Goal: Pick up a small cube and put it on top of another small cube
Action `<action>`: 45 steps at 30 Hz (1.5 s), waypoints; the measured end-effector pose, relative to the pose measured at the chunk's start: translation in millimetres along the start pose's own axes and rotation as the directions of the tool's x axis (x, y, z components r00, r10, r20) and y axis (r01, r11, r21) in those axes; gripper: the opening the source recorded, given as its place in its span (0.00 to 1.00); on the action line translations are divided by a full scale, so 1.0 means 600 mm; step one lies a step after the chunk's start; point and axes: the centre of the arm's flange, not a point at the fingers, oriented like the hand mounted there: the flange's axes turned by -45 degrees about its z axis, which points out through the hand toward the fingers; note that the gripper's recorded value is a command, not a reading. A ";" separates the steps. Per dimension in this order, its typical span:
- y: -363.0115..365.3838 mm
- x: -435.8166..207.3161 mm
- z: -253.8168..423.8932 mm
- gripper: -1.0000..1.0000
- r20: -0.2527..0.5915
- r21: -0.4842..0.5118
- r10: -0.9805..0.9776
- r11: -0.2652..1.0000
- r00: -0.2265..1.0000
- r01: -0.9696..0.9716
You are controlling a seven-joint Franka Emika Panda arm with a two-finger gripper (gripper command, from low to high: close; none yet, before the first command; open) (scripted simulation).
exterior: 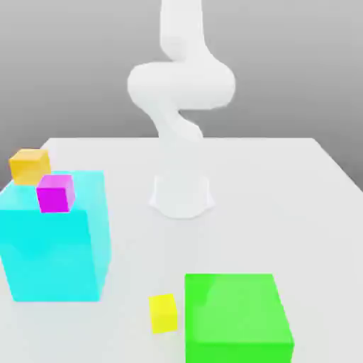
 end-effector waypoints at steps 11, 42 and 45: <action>0.153 0.018 0.271 0.50 0.230 -0.057 0.106 0.994 0.967 -0.096; 0.557 -0.426 0.847 0.00 0.628 -0.255 0.358 0.933 0.691 -0.253; 0.557 -0.433 0.854 0.00 0.628 -0.254 0.359 0.933 0.690 -0.254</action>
